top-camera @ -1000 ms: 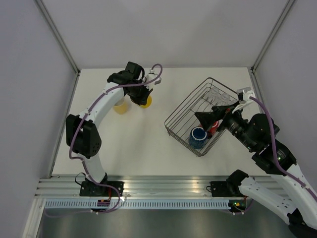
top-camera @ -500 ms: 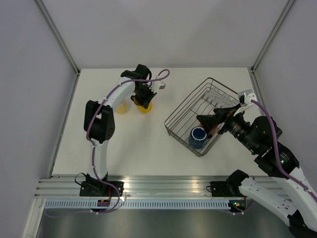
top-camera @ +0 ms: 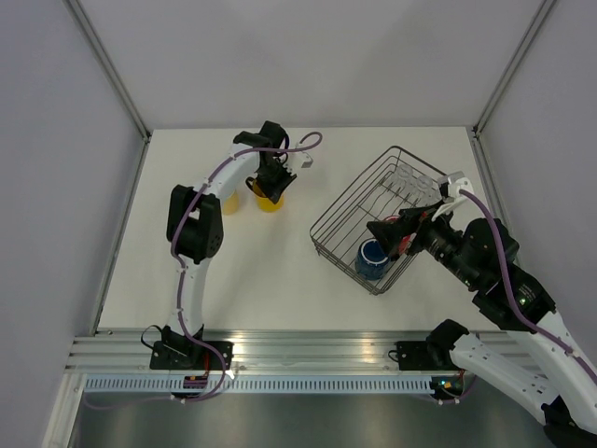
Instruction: Unload the cups from the dish rack
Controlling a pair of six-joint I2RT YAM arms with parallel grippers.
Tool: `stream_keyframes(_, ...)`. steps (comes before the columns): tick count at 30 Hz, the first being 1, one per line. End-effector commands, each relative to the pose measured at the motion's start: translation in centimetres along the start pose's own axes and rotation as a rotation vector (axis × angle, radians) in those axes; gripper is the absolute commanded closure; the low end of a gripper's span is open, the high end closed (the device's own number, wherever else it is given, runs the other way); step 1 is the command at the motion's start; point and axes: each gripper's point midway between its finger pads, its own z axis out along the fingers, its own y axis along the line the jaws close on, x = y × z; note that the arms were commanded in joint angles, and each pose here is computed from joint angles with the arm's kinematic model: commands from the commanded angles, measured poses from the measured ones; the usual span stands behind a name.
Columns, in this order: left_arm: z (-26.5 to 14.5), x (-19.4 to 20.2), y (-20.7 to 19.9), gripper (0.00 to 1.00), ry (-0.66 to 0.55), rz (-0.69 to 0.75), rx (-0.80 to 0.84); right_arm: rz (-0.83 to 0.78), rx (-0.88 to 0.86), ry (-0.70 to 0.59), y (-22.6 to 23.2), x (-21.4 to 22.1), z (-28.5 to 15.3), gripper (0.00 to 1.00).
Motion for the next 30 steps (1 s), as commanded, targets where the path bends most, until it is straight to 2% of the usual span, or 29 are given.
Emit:
stream_keyframes(1,-0.8,-1.7,1.1,0.75,-0.038,0.05,-0.048,-0.014,-0.003,-0.006,0.0,-0.1,-0.2,0.02)
stream_keyframes(2,-1.1,-1.8,1.0,0.73,-0.042,0.053,-0.052,-0.015,-0.002,-0.01,-0.1,-0.2,-0.3,0.02)
stream_keyframes(3,-1.2,-1.9,1.0,0.63,-0.044,0.05,-0.057,-0.02,0.0,-0.011,-0.1,-0.3,-0.3,0.02)
stream_keyframes(5,-2.3,-2.6,0.7,0.52,-0.075,0.047,-0.058,-0.025,0.026,-0.011,-0.6,-0.2,-0.2,0.02)
stream_keyframes(6,-2.8,-3.1,0.2,0.44,-0.106,0.046,-0.031,-0.037,0.073,-0.007,-1.5,-0.1,0.1,0.02)
stream_keyframes(8,-4.3,-4.1,-0.3,0.35,-0.157,0.032,-0.025,-0.057,0.196,0.038,-3.8,0.9,0.4,0.02)
stream_keyframes(10,-5.5,-4.6,-0.3,0.31,-0.183,0.021,-0.038,-0.069,0.281,0.068,-5.3,1.6,0.7,0.02)
stream_keyframes(11,-6.0,-4.8,-0.5,0.25,-0.192,0.017,-0.042,-0.072,0.314,0.083,-5.9,2.0,0.8,0.02)
stream_keyframes(12,-7.2,-5.2,-0.5,0.06,-0.216,0.007,-0.055,-0.074,0.358,0.121,-6.7,2.9,1.3,0.02)
stream_keyframes(13,-7.8,-5.4,-0.6,0.0,-0.229,0.0,-0.061,-0.079,0.394,0.13,-7.3,3.2,1.4,0.02)
stream_keyframes(15,-9.9,-5.9,-1.0,0.0,-0.271,-0.01,-0.076,-0.085,0.436,0.179,-8.1,4.4,2.1,0.02)
stream_keyframes(19,-13.5,-6.9,-0.4,0.0,-0.346,-0.064,-0.169,-0.072,0.58,0.186,-10.3,4.9,2.6,0.02)
stream_keyframes(23,-18.1,-7.7,1.1,0.0,-0.446,-0.214,-0.323,-0.072,0.711,0.203,-12.2,5.7,2.9,0.02)
stream_keyframes(26,-21.4,-7.5,1.4,0.0,-0.523,-0.395,-0.405,-0.073,0.764,0.227,-13.1,6.6,3.7,0.02)
stream_keyframes(28,-23.6,-7.0,1.5,0.0,-0.586,-0.568,-0.453,-0.065,0.799,0.226,-13.6,6.9,4.0,0.02)
stream_keyframes(29,-24.9,-5.8,2.6,0.0,-0.598,-0.666,-0.547,-0.058,0.822,0.231,-14.0,7.3,4.3,0.02)
stream_keyframes(30,-25.0,-5.1,2.3,0.0,-0.606,-0.763,-0.543,-0.042,0.838,0.21,-14.2,7.2,4.5,0.02)
